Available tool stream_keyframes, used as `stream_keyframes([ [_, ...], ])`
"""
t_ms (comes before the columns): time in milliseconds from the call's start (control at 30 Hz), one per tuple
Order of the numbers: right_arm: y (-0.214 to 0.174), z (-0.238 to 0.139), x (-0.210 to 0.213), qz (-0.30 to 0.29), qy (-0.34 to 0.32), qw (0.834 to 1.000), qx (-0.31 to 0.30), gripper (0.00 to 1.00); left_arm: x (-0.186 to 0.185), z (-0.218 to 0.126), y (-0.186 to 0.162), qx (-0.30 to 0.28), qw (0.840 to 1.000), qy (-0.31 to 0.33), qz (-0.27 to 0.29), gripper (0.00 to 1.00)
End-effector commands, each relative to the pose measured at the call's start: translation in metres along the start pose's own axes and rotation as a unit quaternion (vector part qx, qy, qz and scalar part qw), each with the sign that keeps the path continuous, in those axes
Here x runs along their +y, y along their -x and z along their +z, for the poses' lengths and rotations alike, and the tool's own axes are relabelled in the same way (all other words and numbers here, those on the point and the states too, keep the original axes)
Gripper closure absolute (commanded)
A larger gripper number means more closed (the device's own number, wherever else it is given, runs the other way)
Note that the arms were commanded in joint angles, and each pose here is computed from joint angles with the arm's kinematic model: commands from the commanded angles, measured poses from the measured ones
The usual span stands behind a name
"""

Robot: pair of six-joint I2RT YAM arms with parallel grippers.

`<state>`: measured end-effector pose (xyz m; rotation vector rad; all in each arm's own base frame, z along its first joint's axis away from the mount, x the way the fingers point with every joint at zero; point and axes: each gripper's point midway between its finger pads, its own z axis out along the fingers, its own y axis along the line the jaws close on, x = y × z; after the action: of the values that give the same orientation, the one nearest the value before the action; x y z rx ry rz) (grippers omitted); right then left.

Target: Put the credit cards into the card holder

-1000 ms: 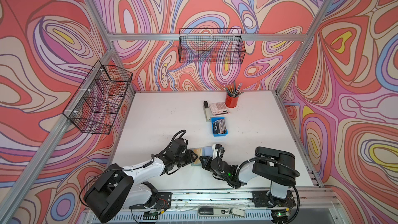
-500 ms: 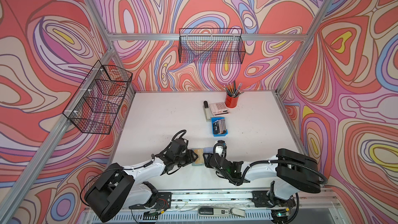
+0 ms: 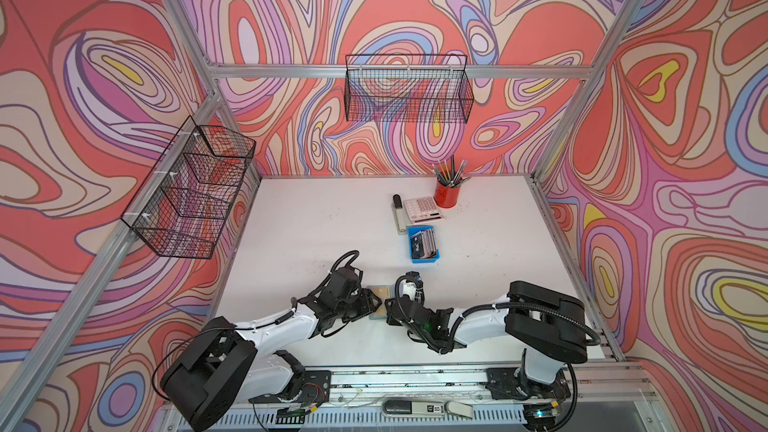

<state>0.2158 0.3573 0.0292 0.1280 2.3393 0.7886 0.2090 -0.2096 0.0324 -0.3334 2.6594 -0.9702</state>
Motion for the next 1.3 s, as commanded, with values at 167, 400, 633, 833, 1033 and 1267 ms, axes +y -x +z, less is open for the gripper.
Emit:
stream_keyframes([
  [167, 0.008, -0.014, 0.008, -0.014, 0.011, 1.000, -0.002, 0.79, -0.001, -0.003, -0.002, 0.002, 1.000, 0.000, 0.001, 0.51],
  [400, 0.049, -0.061, -0.005, -0.024, -0.025, 0.997, -0.064, 0.64, 0.001, -0.016, 0.001, -0.015, 1.000, 0.010, 0.013, 0.50],
  [633, 0.044, -0.059, -0.017, -0.028, -0.039, 0.998, -0.049, 0.60, 0.005, -0.024, 0.003, -0.030, 0.999, 0.019, 0.020, 0.49],
  [833, 0.032, -0.037, -0.032, -0.027, -0.057, 0.998, -0.020, 0.61, 0.008, -0.027, 0.005, -0.040, 0.999, 0.027, 0.021, 0.49],
  [1033, 0.031, -0.031, -0.047, -0.028, -0.084, 0.996, -0.020, 0.63, 0.009, -0.026, 0.004, -0.039, 0.999, 0.024, 0.018, 0.49],
  [1267, 0.031, -0.034, -0.057, -0.030, -0.099, 0.994, -0.025, 0.63, 0.008, -0.023, 0.003, -0.036, 0.999, 0.018, 0.012, 0.49],
])
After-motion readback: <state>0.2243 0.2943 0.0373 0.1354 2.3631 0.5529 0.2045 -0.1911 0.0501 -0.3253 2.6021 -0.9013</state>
